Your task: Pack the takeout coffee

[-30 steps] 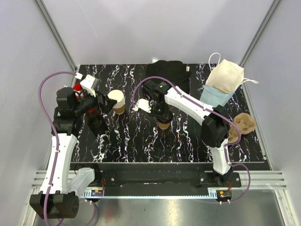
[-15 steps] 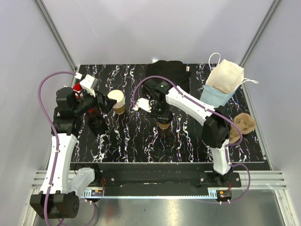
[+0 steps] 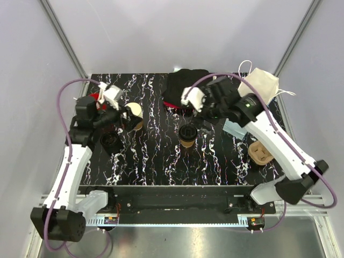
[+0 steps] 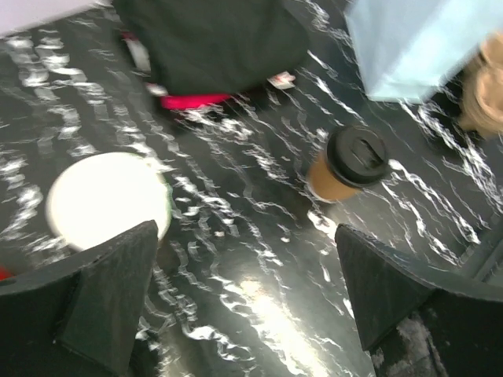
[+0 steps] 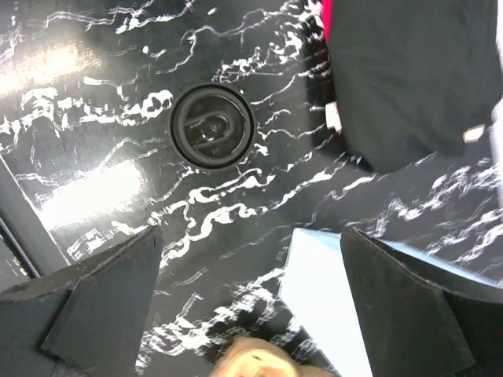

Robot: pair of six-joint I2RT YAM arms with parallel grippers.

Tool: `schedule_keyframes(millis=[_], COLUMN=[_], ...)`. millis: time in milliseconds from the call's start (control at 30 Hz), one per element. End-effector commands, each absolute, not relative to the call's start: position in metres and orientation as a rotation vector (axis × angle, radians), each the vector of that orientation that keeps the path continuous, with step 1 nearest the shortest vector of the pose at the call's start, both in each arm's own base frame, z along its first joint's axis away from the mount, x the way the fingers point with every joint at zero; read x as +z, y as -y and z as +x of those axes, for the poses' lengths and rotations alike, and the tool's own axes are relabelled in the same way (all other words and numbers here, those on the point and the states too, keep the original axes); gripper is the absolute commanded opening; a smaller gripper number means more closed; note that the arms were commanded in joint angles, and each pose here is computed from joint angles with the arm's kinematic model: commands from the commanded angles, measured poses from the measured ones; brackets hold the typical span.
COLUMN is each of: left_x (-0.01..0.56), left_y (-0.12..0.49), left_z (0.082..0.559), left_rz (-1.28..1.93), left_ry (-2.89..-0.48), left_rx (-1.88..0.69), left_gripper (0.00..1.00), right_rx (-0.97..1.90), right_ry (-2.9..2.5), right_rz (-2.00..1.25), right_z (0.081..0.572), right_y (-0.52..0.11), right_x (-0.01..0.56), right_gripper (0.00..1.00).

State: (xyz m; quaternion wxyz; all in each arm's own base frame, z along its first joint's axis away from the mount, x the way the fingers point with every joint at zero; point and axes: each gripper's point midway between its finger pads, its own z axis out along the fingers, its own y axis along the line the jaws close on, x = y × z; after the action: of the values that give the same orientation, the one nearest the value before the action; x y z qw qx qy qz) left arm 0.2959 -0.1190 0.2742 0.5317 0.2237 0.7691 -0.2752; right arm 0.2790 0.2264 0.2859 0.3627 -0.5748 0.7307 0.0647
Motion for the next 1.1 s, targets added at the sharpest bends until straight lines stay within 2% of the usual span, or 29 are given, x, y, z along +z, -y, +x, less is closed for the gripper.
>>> schedule_keyframes(millis=[0,167,367,533,1067], left_x=[0.279,0.249,0.218,0.202,0.163], left_y=[0.160,0.211,0.246,0.268,0.309], left_z=[0.291,0.293,0.314,0.332,0.351], left_rz=[0.696,0.852,0.886,0.892,0.858], left_ry=[-1.805,-1.903,-2.022,-2.074,-2.176], left_rx=[-0.649,-0.698,-0.746,-0.843,-1.092], left_gripper=[0.99,0.99,0.99,0.99,0.99], right_rx=[0.289,0.396,0.484,0.637,0.814], right_ry=[-1.992,-2.055,-2.076,-2.110,-2.119], right_rz=[-1.268,-1.173,-0.981,-0.864,-0.881], right_z=[0.297,0.291,0.309,0.320,0.313], right_y=[-0.209,-0.196,-0.187,-0.185,-0.203], right_x=[0.257,0.221,0.211,0.203,0.186], right_gripper=[1.00,1.00,0.98,0.89,0.80])
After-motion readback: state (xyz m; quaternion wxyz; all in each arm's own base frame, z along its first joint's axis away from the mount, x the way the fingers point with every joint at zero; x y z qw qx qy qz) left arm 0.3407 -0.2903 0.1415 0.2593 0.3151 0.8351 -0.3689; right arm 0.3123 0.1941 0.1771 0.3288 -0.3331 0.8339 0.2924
